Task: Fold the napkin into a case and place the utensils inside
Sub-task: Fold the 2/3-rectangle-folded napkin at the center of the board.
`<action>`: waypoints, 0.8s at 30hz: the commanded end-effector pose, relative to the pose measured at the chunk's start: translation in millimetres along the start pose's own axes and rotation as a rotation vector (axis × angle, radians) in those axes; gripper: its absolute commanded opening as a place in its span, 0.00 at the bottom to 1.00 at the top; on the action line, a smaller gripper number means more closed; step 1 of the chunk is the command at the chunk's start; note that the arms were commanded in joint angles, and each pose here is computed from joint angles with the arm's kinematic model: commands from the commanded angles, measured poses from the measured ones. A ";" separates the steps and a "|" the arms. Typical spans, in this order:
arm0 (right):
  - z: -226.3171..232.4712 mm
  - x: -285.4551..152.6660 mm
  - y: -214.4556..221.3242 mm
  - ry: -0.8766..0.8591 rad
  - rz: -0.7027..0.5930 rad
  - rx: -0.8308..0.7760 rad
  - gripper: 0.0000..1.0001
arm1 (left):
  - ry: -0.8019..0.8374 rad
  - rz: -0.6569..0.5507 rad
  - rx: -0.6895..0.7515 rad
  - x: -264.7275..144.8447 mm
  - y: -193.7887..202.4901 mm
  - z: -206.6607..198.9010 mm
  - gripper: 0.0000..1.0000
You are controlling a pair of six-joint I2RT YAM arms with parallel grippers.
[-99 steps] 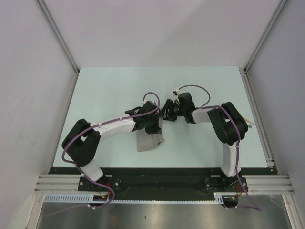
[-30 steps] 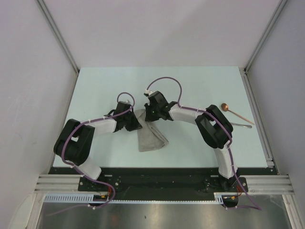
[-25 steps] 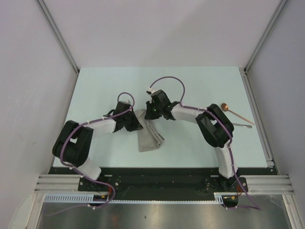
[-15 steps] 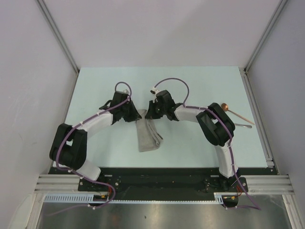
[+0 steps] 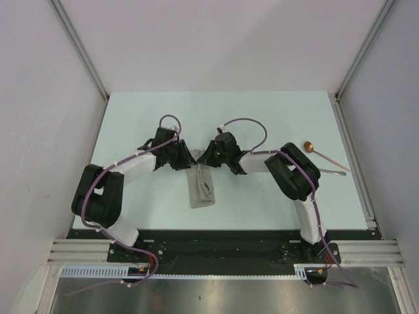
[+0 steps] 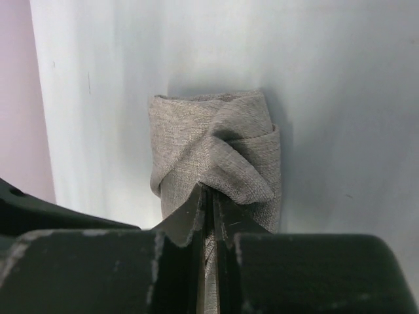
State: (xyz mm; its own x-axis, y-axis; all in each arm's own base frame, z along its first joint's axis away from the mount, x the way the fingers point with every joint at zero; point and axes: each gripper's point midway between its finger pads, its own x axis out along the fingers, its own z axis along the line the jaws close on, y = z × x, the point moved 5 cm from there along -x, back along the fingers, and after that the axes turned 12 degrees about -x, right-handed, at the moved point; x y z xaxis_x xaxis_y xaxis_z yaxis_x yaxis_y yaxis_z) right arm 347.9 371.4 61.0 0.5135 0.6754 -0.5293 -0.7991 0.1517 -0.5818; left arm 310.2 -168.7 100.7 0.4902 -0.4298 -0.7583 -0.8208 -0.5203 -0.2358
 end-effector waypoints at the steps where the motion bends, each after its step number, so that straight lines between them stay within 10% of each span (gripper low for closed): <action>1: -1.1 0.2 -9.1 0.085 -0.097 0.109 0.00 | 0.098 0.028 0.034 -1.8 5.4 -12.3 0.42; 14: 2.9 3.3 -0.8 0.222 -0.105 0.278 0.00 | 0.012 0.098 0.059 15.0 25.2 4.2 0.51; 24: 3.2 -4.2 -3.4 0.131 -0.059 0.171 0.14 | -0.074 0.078 0.019 26.6 29.4 26.7 0.24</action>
State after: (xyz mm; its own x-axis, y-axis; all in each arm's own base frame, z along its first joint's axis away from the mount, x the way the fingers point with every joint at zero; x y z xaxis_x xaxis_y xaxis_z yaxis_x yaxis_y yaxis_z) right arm 347.4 379.0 62.2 0.5988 0.5482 -0.5839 -0.8003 0.3817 -0.4624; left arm 293.1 -178.9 66.0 0.3949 -0.4386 -0.8072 -0.8692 -0.4629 -0.1737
